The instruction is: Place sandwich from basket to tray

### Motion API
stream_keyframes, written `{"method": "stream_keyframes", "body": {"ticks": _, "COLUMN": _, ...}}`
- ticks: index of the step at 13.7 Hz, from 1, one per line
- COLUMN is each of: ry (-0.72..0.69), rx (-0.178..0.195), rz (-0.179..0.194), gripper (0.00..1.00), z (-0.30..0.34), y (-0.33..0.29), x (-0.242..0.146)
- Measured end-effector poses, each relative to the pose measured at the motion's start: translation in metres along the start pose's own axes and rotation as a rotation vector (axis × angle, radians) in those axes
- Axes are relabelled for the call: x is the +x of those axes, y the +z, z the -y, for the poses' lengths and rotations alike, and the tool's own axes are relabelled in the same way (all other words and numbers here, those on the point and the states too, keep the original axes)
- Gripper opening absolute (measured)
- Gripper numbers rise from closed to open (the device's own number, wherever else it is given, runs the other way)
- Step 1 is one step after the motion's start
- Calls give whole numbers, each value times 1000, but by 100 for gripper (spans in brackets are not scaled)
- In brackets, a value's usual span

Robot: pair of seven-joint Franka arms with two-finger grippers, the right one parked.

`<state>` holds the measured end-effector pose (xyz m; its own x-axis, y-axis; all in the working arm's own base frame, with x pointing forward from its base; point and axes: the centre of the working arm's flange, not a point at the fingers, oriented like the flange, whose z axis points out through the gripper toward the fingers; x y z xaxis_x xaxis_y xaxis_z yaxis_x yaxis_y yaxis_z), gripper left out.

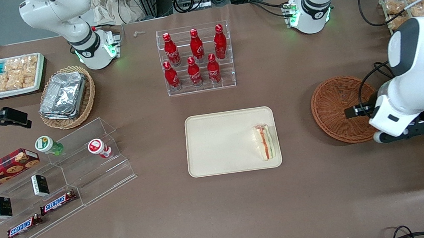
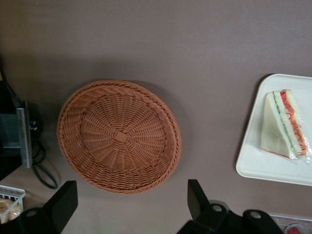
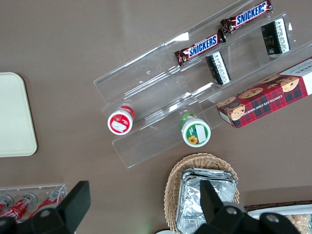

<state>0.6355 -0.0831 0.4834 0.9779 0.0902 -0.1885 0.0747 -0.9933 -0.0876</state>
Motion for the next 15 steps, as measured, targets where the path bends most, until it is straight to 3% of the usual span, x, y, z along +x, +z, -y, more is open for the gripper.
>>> {"method": "stream_keyframes", "body": {"ticks": 4, "ry": 94, "rx": 16, "rz": 18, "gripper": 100, "z": 37, "y": -19, "x": -12}}
{"method": "stream_keyframes", "body": {"ticks": 8, "ry": 121, "rx": -5, "rz": -9, "gripper": 100, "z": 78, "y": -44, "x": -25}}
{"method": "stream_keyframes", "body": {"ticks": 11, "ry": 128, "rx": 4, "rz": -17, "gripper": 100, "z": 73, "y": -47, "x": -26}}
{"method": "stream_keyframes", "body": {"ticks": 15, "ry": 130, "rx": 1, "rz": -83, "gripper": 100, "z": 71, "y": -73, "x": -25}}
